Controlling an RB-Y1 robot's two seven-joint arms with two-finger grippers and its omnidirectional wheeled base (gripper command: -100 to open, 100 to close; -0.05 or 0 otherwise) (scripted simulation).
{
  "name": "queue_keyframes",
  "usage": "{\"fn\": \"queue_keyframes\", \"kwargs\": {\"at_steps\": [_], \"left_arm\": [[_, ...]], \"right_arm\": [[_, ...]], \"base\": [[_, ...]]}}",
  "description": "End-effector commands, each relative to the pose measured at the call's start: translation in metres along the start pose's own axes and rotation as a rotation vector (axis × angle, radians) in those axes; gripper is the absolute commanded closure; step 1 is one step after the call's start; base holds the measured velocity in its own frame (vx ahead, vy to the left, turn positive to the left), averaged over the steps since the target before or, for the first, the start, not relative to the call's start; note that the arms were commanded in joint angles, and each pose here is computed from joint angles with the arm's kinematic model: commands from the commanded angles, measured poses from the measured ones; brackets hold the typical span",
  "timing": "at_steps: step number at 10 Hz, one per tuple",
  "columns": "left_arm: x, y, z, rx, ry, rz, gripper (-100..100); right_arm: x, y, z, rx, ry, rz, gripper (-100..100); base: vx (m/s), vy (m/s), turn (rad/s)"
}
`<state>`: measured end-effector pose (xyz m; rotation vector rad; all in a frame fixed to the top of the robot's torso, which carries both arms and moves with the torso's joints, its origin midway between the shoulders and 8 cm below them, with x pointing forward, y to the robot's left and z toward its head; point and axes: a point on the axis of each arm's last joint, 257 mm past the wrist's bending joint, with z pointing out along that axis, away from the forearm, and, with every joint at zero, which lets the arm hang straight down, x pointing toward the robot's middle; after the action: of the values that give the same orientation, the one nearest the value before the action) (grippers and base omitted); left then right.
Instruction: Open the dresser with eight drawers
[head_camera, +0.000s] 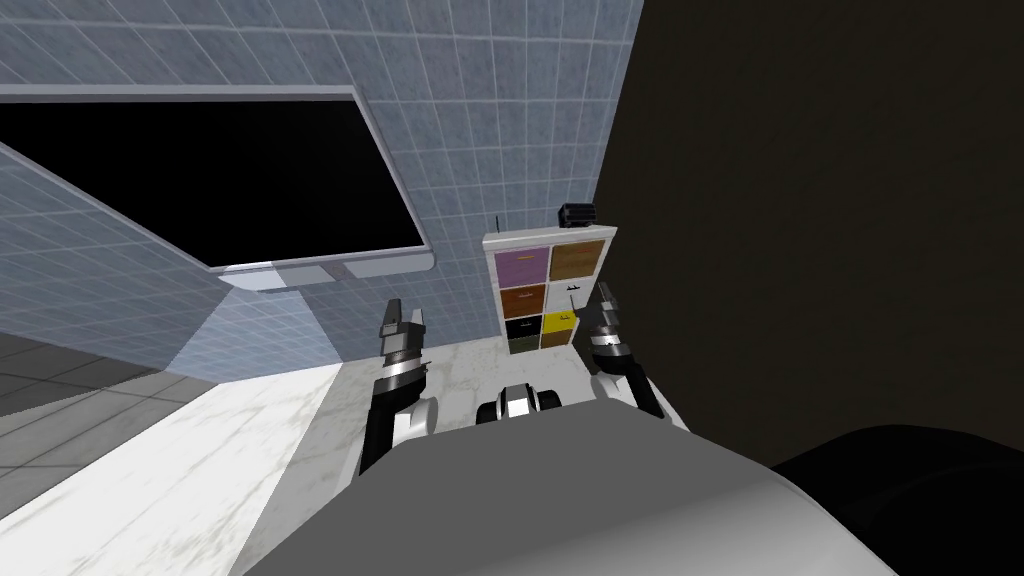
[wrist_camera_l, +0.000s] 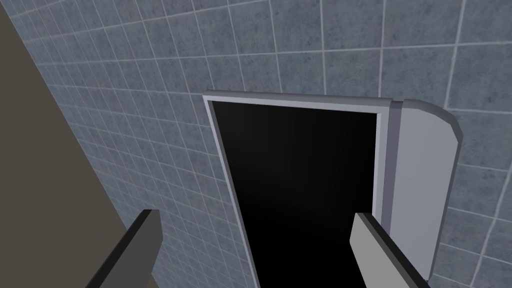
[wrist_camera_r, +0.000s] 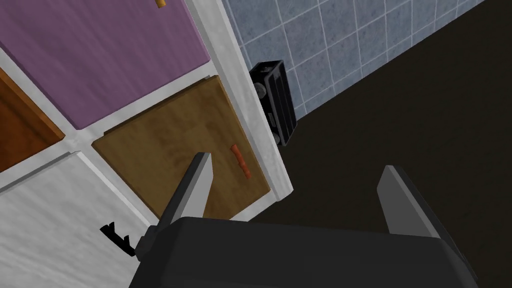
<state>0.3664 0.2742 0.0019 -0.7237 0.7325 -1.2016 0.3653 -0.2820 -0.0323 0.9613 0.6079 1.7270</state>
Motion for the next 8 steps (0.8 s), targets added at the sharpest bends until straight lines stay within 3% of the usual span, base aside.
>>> {"fn": "queue_keyframes", "kwargs": {"at_steps": [1,8], "left_arm": [[0.0,0.0,0.0,0.0,0.0,0.0,0],[0.0,0.0,0.0,0.0,0.0,0.0,0]], "right_arm": [[-0.003,-0.007,-0.002,0.004,-0.007,0.101,-100],[-0.014,-0.026,-0.011,0.007,-0.038,0.368,-100]], "base": [[-0.017,0.025,0.057],[-0.014,0.025,0.057]]}}
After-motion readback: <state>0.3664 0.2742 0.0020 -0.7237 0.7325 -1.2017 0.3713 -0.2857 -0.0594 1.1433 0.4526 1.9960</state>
